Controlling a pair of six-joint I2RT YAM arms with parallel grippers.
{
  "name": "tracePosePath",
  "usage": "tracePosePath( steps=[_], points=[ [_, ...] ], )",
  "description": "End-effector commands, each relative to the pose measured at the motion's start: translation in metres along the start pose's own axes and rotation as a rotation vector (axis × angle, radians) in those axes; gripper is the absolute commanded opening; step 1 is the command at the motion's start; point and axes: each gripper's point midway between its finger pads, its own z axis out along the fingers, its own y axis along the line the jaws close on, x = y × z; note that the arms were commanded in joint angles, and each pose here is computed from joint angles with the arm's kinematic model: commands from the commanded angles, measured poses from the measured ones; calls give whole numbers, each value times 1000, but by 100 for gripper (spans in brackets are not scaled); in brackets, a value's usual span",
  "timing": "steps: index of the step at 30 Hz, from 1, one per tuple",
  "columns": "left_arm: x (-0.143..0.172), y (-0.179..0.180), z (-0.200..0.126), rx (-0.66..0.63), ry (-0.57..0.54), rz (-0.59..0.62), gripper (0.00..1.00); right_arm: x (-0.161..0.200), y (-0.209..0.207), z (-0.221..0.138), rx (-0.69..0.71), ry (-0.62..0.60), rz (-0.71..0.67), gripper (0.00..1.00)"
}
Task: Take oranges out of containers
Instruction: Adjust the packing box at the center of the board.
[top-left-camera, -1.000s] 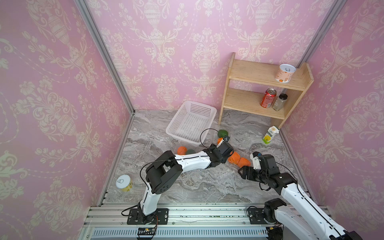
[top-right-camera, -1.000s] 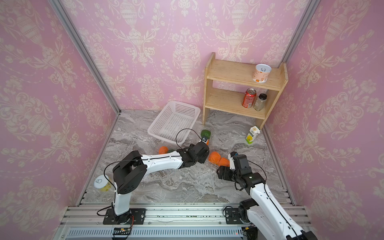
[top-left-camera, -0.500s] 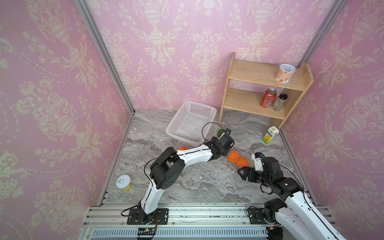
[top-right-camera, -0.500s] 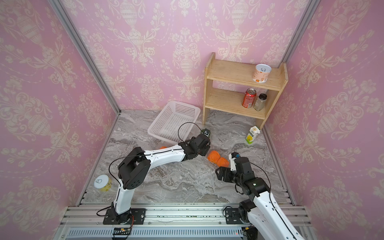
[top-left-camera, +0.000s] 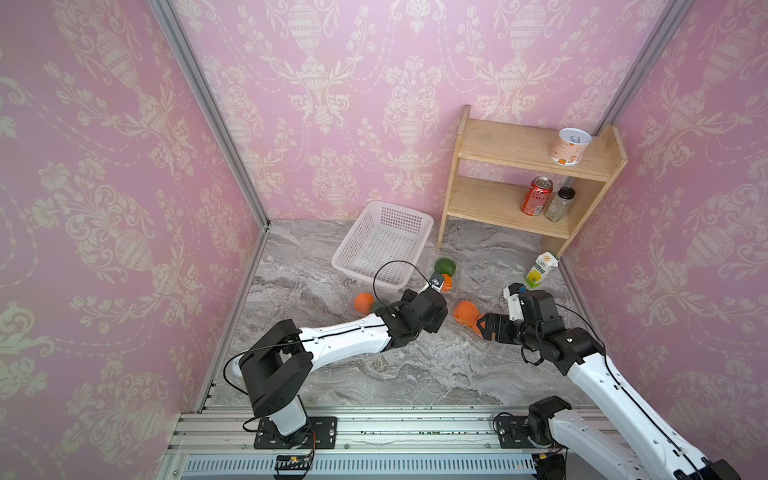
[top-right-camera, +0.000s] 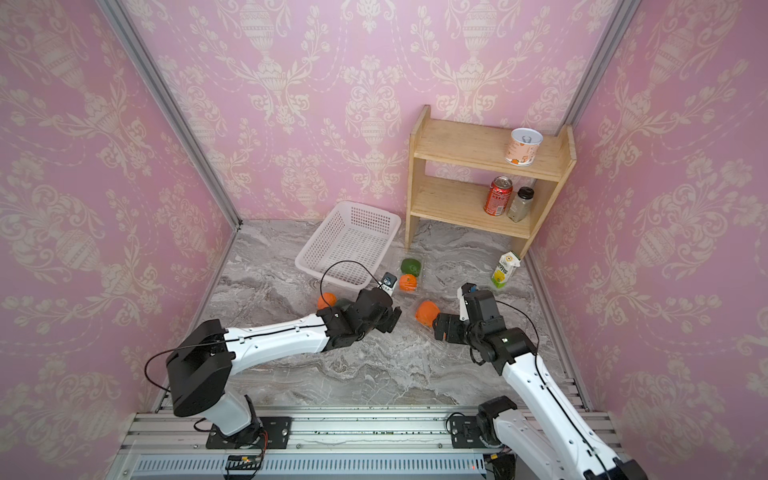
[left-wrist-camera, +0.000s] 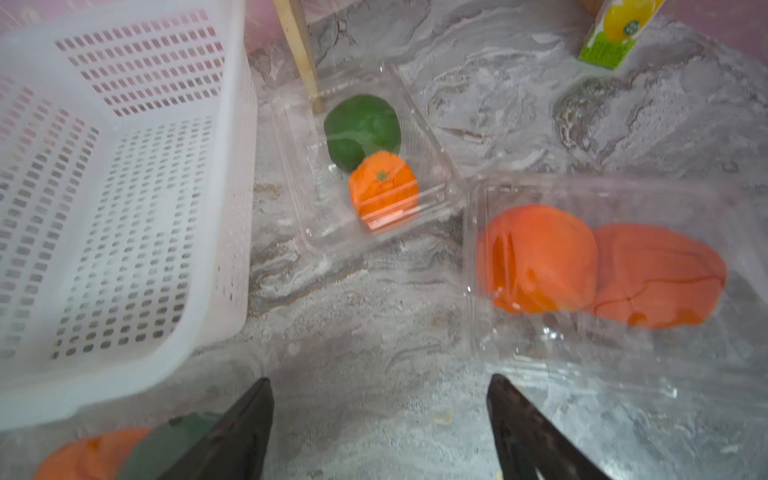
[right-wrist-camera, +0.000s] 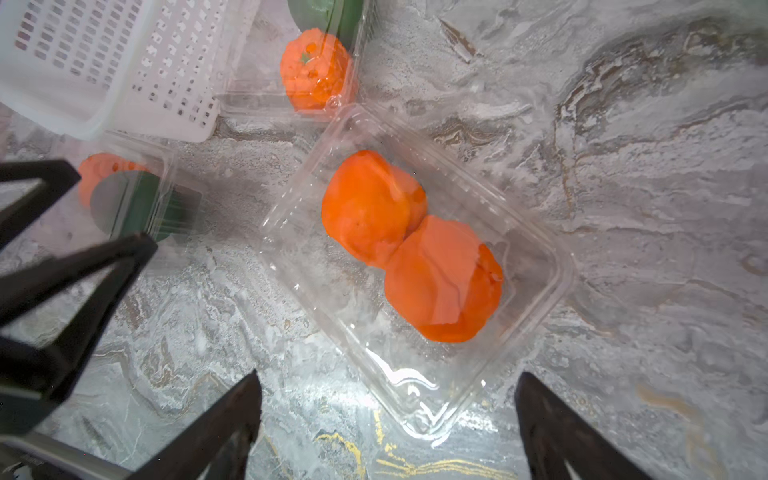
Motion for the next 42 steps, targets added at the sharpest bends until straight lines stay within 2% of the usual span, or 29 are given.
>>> tracePosePath(
  steps=[1, 4, 8, 16, 24, 29, 42],
  points=[
    [44, 6, 3, -41, 81, -16, 82, -22, -7, 1, 58, -47, -39, 96],
    [65, 4, 5, -45, 127, -13, 82, -32, -12, 7, 77, -60, -18, 96],
    [74, -6, 6, -5, 154, -18, 83, -41, -23, 13, 92, -58, 10, 96],
    [71, -20, 10, 59, 133, -68, 84, -38, -35, 29, 100, -16, 2, 95],
    [67, -27, 23, 62, 126, -36, 84, -27, -20, 39, -7, 15, 2, 92],
    [63, -31, 30, 57, 130, -54, 84, -10, -16, 46, -41, 92, 26, 89],
    [40, -30, 49, 33, 111, -69, 85, 20, -6, 33, -112, 115, 19, 89]
  ],
)
